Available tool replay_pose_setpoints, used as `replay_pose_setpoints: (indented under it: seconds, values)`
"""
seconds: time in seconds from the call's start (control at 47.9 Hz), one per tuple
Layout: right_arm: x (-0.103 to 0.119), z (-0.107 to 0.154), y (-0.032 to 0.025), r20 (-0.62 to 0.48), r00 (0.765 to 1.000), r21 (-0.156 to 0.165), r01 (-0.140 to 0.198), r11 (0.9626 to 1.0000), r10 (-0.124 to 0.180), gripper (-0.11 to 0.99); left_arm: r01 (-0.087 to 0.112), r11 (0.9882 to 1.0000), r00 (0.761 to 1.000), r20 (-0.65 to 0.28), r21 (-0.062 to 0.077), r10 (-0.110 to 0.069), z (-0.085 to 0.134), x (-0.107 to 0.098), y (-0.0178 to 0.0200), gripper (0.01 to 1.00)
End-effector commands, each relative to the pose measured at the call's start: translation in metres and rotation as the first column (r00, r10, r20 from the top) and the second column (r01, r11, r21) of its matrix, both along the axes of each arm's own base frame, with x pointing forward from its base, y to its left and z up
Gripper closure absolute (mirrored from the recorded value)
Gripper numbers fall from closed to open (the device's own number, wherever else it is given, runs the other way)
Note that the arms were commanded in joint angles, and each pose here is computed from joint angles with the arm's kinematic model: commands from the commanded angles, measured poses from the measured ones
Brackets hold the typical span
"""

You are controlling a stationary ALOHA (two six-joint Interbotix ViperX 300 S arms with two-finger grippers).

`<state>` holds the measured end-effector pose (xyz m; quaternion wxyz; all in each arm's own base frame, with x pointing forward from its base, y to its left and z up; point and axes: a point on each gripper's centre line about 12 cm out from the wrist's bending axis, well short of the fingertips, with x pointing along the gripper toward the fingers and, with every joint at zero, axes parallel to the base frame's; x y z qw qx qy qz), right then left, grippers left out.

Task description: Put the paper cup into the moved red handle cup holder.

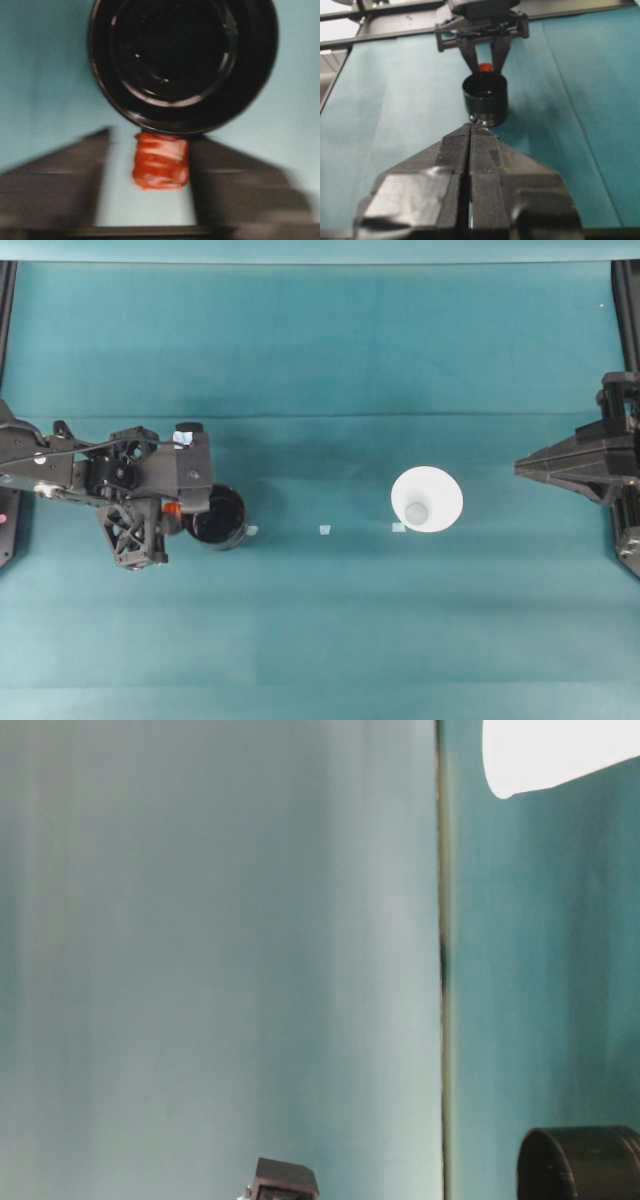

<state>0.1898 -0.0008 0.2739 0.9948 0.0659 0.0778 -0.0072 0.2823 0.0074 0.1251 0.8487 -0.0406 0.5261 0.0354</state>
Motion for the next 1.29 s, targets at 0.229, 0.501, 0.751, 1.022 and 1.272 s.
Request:
replay_pose_setpoints:
  seconds: [0.229,0.501,0.751,1.022,1.272]
  values:
    - [0.002,0.008,-0.0006,0.018,1.000,0.011,0.005,0.9999,-0.005,0.99,0.047,0.9987,0.999,0.021,0.018,-0.048,0.006,0.005,-0.0046,0.739]
    - [0.002,0.008,-0.0003,0.018,1.000,0.011,0.003,0.9999,-0.003,0.99,0.035,0.9992,0.998,0.054,0.020,-0.036,0.032,0.011,-0.0013,0.739]
    - [0.002,0.008,-0.0006,0.018,1.000,0.009,0.004,0.9999,-0.005,0.99,0.051,0.9977,0.997,0.057,0.044,-0.053,0.108,0.005,0.0033,0.739]
    - [0.002,0.009,-0.0003,0.022,1.000,0.011,0.003,0.9999,-0.003,0.99,0.058,0.9970,0.997,0.056,0.050,-0.061,0.127,0.006,0.0035,0.740]
    - [0.002,0.010,-0.0003,0.023,1.000,0.012,0.003,0.9999,-0.004,0.99,0.071,0.9958,0.994,0.073,0.058,-0.075,0.137,0.052,0.0047,0.739]
